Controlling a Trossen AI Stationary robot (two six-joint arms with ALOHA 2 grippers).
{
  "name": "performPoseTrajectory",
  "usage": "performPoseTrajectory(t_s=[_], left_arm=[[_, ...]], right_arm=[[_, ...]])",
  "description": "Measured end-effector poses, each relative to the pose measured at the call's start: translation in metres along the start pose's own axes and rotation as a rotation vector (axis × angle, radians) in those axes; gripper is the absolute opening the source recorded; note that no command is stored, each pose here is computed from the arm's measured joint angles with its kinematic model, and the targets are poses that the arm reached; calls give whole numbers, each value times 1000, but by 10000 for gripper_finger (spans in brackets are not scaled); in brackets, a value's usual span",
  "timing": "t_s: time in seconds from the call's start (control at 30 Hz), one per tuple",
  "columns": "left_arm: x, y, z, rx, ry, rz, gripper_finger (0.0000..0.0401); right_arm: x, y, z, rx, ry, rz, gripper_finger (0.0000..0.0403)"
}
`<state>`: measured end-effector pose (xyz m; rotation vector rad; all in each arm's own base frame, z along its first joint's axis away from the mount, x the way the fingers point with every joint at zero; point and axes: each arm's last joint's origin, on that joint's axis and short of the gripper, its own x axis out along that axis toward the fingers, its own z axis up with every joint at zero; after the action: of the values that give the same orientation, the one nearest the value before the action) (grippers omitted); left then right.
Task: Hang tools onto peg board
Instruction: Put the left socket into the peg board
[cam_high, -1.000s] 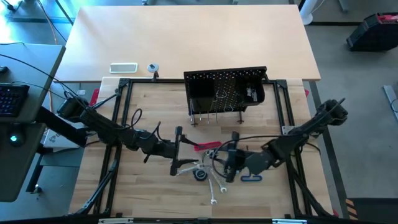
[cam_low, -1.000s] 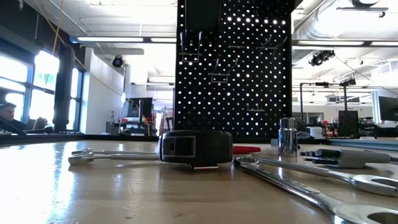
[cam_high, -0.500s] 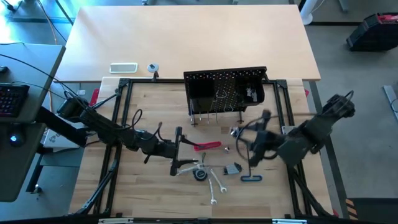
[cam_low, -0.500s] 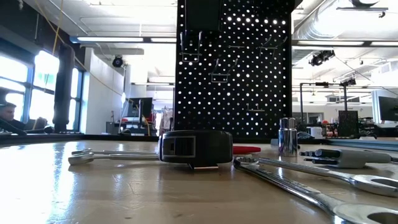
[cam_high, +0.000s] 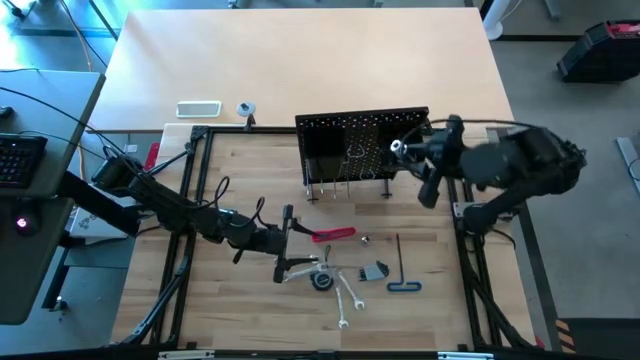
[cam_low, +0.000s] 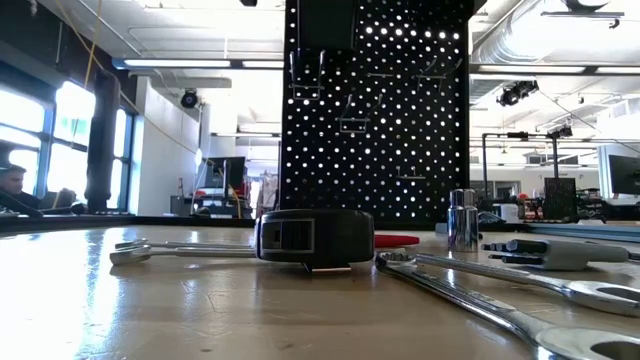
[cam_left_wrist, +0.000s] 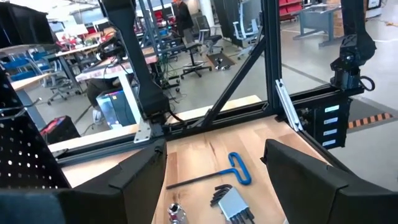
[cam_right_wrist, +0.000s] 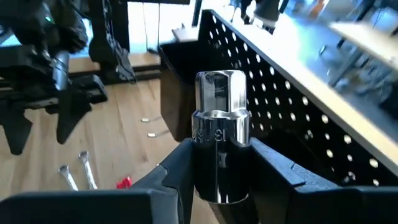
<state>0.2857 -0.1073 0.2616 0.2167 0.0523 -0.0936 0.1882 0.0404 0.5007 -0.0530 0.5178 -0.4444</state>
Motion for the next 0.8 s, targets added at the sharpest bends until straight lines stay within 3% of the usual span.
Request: performPoseTrajectory(t_s=[0.27, 0.57, 0.8], left_arm=[[0, 0, 0, -11, 0, -1, 262], [0, 0, 0, -12, 2, -2, 262], [0, -2, -2, -8, 19, -9, 262]], right_arm=[[26, -30, -4, 82, 181, 2, 111], [57, -35, -10, 94, 358, 10, 111], [60, -39, -13, 115, 406, -8, 113]])
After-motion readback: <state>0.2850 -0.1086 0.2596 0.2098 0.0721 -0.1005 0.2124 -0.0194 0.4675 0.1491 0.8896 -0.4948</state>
